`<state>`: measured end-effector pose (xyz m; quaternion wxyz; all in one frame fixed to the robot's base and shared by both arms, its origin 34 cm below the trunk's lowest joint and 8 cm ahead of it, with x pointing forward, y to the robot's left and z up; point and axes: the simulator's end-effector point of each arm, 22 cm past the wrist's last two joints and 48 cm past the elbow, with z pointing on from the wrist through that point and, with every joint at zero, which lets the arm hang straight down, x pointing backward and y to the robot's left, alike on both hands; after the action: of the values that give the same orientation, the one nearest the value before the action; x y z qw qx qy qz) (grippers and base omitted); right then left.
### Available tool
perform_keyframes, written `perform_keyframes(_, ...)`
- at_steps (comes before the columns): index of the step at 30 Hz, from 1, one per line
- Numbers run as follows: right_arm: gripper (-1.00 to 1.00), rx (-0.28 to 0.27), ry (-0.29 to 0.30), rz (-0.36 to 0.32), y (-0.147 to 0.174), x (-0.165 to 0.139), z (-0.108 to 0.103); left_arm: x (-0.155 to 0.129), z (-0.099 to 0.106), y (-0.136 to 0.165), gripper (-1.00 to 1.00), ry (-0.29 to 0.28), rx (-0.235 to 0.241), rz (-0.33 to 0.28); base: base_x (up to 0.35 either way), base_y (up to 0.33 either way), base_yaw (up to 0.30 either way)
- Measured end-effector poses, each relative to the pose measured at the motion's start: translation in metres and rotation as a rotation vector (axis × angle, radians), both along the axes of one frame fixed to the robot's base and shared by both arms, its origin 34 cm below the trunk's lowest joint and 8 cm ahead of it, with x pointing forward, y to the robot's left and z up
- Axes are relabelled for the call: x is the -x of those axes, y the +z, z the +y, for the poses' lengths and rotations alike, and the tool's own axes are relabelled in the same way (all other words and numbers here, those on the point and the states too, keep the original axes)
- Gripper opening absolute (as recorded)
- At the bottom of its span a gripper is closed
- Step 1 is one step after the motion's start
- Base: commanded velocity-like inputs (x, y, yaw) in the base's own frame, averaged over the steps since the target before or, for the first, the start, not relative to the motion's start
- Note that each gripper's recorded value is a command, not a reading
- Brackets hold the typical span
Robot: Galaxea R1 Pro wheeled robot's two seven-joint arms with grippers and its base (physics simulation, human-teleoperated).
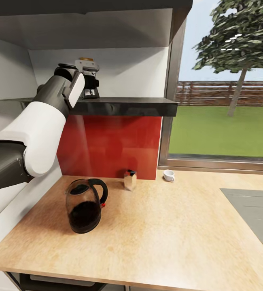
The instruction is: Set up a coffee station on the kitchen countertop: keep the coffee maker on the countertop, move the bottle of coffee from the kitchen shelf to the counter next to the coffee maker, place a paper coffee filter on top of the coffee maker, put the saucer next to the coffee maker with the coffee cup on the saucer, and place the electric kettle next to the coffee maker.
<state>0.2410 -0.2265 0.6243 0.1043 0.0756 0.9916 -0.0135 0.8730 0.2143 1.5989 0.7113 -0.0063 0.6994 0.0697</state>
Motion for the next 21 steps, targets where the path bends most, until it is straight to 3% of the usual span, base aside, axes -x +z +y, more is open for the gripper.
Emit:
perform_keyframes(13, 1.0, 0.0, 0.0, 0.0, 0.0, 0.0, 0.0, -0.0005, -0.0004, -0.0017, 1.0, 0.0, 0.003, 0.0, 0.0, 0.0, 0.0)
perform_keyframes(21, 1.0, 0.0, 0.0, 0.0, 0.0, 0.0, 0.0, -0.0006, -0.0008, -0.0019, 1.0, -0.001, 0.004, -0.002, 0.113, 0.0, 0.0)
